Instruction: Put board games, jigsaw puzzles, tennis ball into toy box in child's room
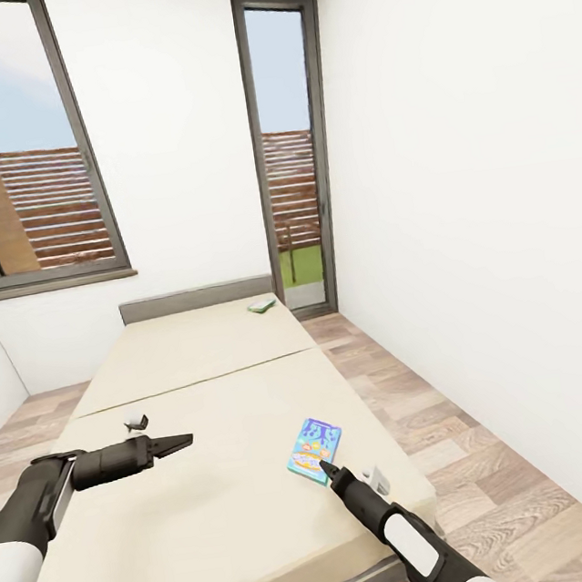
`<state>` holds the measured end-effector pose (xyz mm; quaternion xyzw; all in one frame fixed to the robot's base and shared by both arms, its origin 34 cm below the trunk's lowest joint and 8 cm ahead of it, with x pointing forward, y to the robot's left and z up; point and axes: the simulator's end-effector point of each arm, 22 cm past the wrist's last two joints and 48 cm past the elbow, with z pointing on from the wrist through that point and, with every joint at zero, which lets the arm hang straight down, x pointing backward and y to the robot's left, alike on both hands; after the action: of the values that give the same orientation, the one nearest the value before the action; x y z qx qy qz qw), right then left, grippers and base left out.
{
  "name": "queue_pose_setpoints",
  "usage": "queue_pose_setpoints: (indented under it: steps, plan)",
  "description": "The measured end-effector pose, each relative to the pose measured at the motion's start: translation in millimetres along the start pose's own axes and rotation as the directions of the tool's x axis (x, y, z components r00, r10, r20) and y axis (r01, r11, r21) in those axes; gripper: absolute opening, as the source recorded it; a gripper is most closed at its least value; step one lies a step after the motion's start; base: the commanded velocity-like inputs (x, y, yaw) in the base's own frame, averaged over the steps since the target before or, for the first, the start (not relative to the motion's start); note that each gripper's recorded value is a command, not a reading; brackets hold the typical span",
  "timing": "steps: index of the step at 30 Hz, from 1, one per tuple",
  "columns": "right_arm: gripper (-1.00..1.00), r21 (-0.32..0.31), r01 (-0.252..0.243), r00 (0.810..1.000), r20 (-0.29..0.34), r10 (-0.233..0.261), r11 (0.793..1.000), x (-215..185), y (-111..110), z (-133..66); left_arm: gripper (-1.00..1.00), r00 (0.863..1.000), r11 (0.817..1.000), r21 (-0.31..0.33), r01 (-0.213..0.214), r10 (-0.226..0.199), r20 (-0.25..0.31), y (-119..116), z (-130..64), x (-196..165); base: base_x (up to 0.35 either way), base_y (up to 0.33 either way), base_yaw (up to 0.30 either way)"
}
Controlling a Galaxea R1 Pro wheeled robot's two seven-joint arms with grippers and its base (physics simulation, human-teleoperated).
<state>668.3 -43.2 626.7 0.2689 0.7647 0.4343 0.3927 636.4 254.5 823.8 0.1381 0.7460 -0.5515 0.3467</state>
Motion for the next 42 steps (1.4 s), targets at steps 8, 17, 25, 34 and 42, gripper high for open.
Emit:
queue_pose_setpoints:
  steps: [8, 17, 25, 34, 42]
  plan:
    - [-1.00, -0.001, 0.005, 1.000, 0.018, -0.005, 1.000, -3.9, 0.4, -0.5, 1.00, 1.000, 1.000, 0.001, -0.003, 0.003, 0.001, -0.9, 0.0, -0.4, 0.000, 0.000, 0.000]
    - [-1.00, -0.018, 0.065, 0.998, 0.011, -0.065, 0.998, 2.9, 10.1, 0.5, 1.00, 1.000, 1.000, 0.001, -0.009, 0.009, 0.003, -3.7, -1.0, -2.1, 0.000, 0.000, 0.000]
    - [-1.00, -0.031, 0.091, 0.996, 0.003, -0.091, 0.995, 7.6, 15.4, 1.5, 1.00, 1.000, 1.000, 0.002, -0.009, 0.009, 0.003, -3.8, -0.8, -2.0, 0.000, 0.000, 0.000]
    - [-1.00, -0.042, 0.106, 0.994, 0.009, -0.106, 0.993, -9.4, 44.7, 8.1, 1.00, 1.000, 1.000, 0.002, -0.009, 0.009, 0.003, -3.9, -0.7, -2.0, 0.000, 0.000, 0.000]
    - [-1.00, -0.032, 0.092, 0.993, -0.068, -0.094, 0.995, 3.2, 48.2, 8.6, 1.00, 1.000, 1.000, 0.002, -0.010, 0.010, 0.002, -3.7, -0.4, -1.8, -0.043, 0.000, 0.000]
